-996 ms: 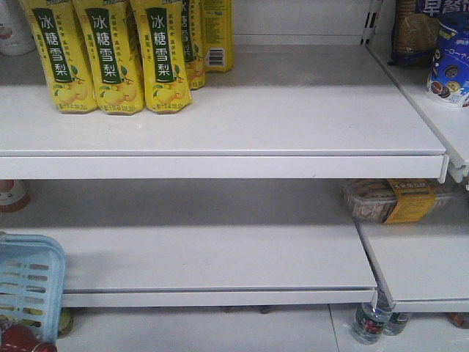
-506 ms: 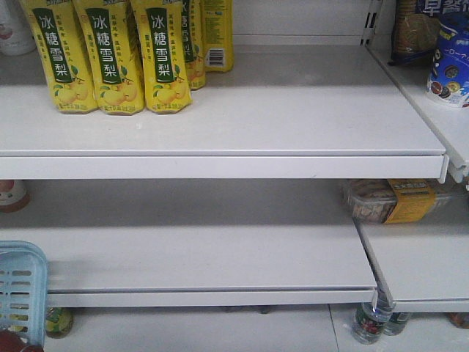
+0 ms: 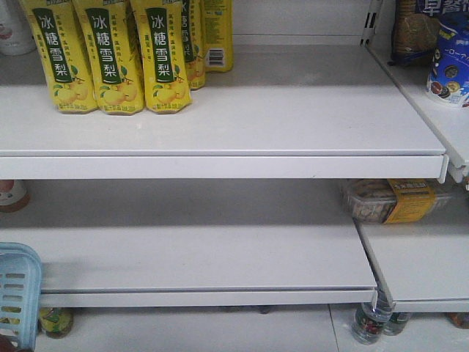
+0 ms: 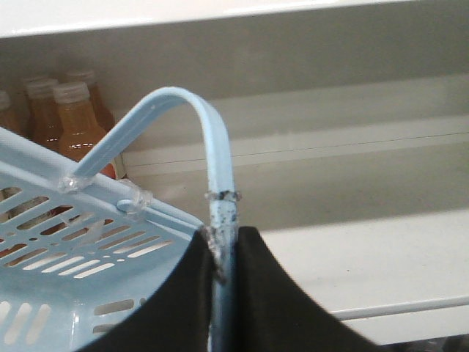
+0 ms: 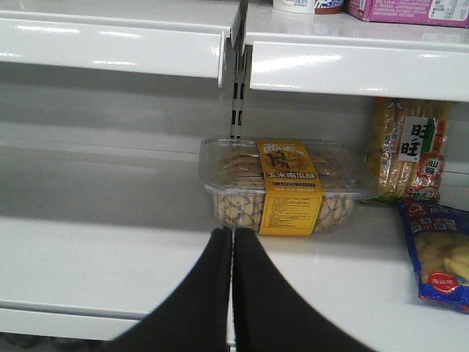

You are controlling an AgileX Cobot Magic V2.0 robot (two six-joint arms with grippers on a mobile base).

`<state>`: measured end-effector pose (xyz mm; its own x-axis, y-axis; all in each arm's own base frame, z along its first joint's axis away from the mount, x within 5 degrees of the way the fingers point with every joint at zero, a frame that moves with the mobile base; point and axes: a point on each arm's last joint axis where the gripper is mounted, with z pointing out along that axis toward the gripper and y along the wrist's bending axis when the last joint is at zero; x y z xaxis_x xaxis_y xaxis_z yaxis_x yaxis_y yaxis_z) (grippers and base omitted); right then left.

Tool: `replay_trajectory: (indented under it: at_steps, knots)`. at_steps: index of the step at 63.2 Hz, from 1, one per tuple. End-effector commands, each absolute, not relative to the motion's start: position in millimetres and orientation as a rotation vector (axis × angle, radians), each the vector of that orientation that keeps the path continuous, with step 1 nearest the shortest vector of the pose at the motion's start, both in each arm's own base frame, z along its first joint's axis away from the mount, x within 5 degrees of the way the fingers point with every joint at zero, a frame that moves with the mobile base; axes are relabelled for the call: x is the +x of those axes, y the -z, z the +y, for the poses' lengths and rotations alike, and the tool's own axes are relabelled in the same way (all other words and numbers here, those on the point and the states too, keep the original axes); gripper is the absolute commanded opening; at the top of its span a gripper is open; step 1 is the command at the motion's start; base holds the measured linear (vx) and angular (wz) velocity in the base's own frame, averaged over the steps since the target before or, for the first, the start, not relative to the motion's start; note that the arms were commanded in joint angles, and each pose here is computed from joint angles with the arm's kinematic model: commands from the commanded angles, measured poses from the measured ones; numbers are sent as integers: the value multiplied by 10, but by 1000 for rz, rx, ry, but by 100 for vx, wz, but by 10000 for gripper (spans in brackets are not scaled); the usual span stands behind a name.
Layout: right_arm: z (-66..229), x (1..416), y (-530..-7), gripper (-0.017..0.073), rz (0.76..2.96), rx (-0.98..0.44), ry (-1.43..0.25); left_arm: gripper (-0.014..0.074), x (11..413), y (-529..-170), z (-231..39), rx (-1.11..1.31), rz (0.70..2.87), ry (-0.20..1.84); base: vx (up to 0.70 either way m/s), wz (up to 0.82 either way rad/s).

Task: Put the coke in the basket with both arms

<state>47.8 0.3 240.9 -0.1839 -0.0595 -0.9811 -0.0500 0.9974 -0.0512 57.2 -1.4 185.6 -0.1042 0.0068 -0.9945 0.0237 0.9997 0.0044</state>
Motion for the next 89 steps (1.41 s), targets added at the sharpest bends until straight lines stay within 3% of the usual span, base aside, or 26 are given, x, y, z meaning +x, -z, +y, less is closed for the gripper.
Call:
replay_trajectory:
  at_steps: [1,89]
  knots:
    - [5,498,-2542,-9,1678,-86,17,-6,555,-2032,-13,51,1473,-19,0,0]
    - [5,498,-2542,-9,1678,-86,17,-6,554,-2046,-13,7,1478,29,0,0]
